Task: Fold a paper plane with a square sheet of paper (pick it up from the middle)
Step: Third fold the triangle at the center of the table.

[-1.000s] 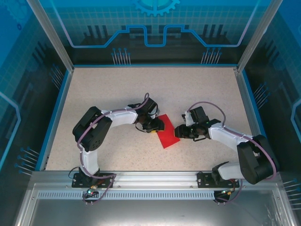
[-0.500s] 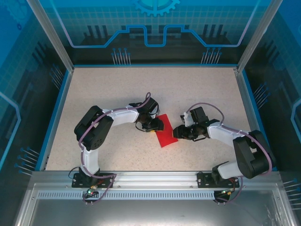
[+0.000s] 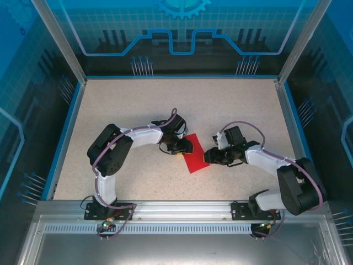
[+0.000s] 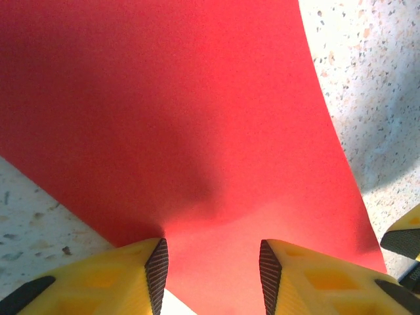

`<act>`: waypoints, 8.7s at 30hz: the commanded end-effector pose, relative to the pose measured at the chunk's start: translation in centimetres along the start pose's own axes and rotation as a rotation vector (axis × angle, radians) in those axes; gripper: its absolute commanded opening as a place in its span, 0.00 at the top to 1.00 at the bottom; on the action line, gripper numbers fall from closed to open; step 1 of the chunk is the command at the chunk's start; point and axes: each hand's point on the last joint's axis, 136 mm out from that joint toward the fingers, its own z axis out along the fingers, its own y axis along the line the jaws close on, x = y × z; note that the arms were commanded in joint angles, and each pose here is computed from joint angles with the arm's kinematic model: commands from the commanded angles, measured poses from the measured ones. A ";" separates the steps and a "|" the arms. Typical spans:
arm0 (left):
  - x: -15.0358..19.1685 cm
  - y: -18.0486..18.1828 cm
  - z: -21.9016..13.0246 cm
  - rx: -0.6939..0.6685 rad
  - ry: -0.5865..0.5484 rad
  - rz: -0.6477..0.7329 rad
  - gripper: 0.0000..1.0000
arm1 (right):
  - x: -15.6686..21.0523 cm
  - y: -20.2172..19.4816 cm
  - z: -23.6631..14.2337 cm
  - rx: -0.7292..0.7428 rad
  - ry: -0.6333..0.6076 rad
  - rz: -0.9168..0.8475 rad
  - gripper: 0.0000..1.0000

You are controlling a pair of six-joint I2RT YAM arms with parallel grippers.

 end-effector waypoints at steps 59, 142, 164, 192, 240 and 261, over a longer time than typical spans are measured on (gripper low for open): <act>-1.0 -2.6 1.3 0.128 0.036 0.067 0.55 | -1.6 4.4 0.5 -0.146 -0.012 0.040 0.91; -4.0 -0.5 1.6 0.203 0.043 -0.003 0.56 | -3.8 2.3 5.4 -0.003 0.018 0.104 0.85; -3.7 -0.4 1.8 0.213 0.051 -0.011 0.56 | -4.6 2.3 5.9 -0.009 0.002 0.122 0.86; -3.4 -0.9 0.9 0.226 0.044 -0.002 0.55 | -4.3 0.5 6.4 0.070 0.006 0.147 0.74; 1.7 -3.9 -0.3 0.263 -0.070 -0.011 0.80 | -2.6 -0.8 6.2 0.066 0.026 0.202 0.90; 0.1 -3.1 1.6 0.196 -0.070 0.010 0.82 | -2.3 -1.0 6.0 0.059 0.032 0.199 0.99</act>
